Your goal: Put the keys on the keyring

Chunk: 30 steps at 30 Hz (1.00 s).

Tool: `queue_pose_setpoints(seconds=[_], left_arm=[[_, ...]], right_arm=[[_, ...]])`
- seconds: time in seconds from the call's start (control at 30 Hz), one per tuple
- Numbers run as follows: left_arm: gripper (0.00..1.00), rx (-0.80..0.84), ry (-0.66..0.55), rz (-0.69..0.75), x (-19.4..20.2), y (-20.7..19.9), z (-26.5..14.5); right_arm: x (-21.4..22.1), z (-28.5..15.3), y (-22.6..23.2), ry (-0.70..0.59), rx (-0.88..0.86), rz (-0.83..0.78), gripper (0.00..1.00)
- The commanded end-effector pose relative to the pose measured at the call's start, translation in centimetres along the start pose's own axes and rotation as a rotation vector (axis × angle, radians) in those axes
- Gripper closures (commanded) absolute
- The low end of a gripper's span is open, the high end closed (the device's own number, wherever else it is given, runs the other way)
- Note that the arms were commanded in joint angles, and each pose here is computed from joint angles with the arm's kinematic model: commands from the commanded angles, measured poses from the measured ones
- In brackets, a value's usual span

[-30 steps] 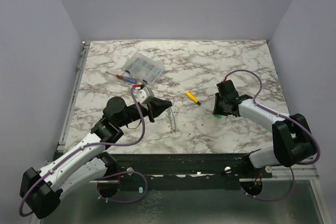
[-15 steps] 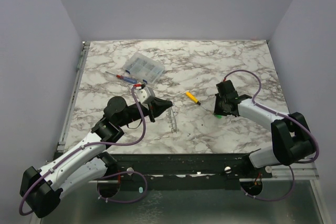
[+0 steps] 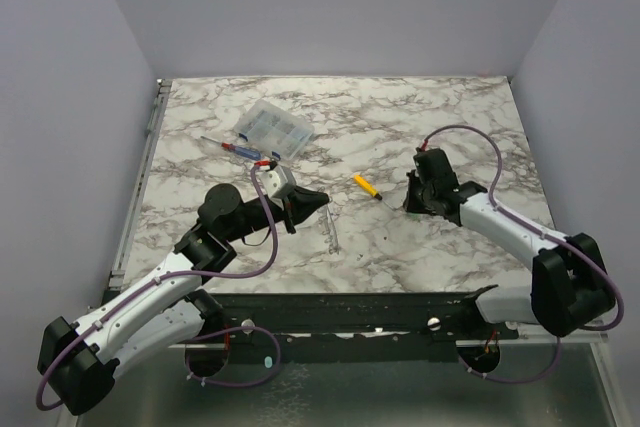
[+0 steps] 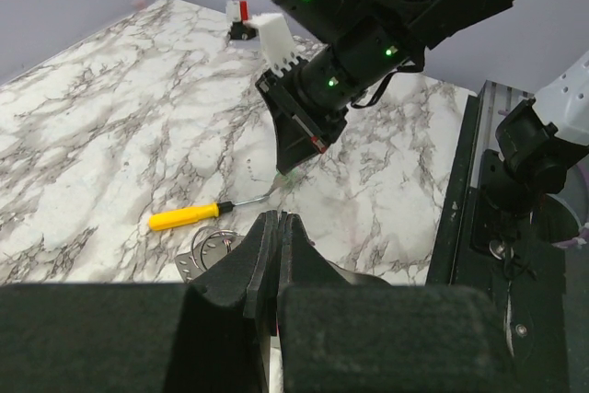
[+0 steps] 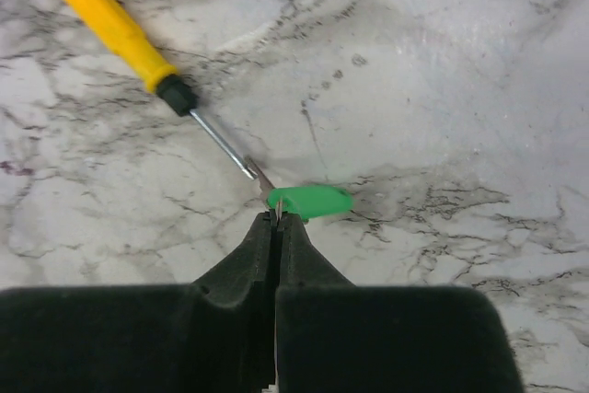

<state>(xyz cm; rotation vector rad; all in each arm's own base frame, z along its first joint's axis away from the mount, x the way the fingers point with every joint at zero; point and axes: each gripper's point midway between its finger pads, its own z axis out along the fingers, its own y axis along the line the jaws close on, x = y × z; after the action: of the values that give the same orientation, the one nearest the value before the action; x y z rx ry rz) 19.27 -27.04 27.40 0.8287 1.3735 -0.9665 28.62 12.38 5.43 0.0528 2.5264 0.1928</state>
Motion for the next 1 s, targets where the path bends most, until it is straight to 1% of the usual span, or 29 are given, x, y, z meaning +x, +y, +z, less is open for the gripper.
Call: queue_pose_setpoints(seconds=[0.0,0.1,0.17,0.3,0.4,0.5,0.57,0.63,0.97], left_arm=[[1.0,-0.008,-0.045,0.033,-2.1,0.1,0.2],[1.0,-0.009,-0.046,0.035,-2.1,0.1,0.1],[1.0,-0.01,-0.046,0.036,-2.1,0.1,0.1],[1.0,-0.012,-0.048,0.037,-2.2,0.1,0.1],[1.0,-0.013,-0.048,0.038,-2.2,0.1,0.1],[1.0,-0.01,-0.047,0.037,-2.2,0.1,0.1],[1.0,-0.01,-0.048,0.039,-2.2,0.1,0.1],[1.0,-0.011,-0.049,0.04,-2.3,0.1,0.1],[1.0,-0.007,-0.045,0.037,-2.1,0.0,0.1]], right_arm=[[-3.7,-3.2,2.6,-0.118,-0.102,-0.082,0.99],[-4.5,-4.9,4.3,-0.155,-0.188,-0.126,0.99],[-4.7,-6.2,6.0,-0.175,-0.289,-0.164,0.99],[-5.2,-9.5,9.7,-0.269,-0.523,-0.231,0.99],[-5.5,-11.9,11.7,-0.35,-0.625,-0.303,0.99],[-4.6,-15.8,14.7,-0.383,-0.87,-0.382,0.99],[-4.1,-18.2,16.0,-0.404,-0.991,-0.415,0.99],[-3.8,-19.5,16.5,-0.412,-1.051,-0.444,0.99],[-1.7,-23.0,17.4,-0.399,-1.226,-0.552,0.99]])
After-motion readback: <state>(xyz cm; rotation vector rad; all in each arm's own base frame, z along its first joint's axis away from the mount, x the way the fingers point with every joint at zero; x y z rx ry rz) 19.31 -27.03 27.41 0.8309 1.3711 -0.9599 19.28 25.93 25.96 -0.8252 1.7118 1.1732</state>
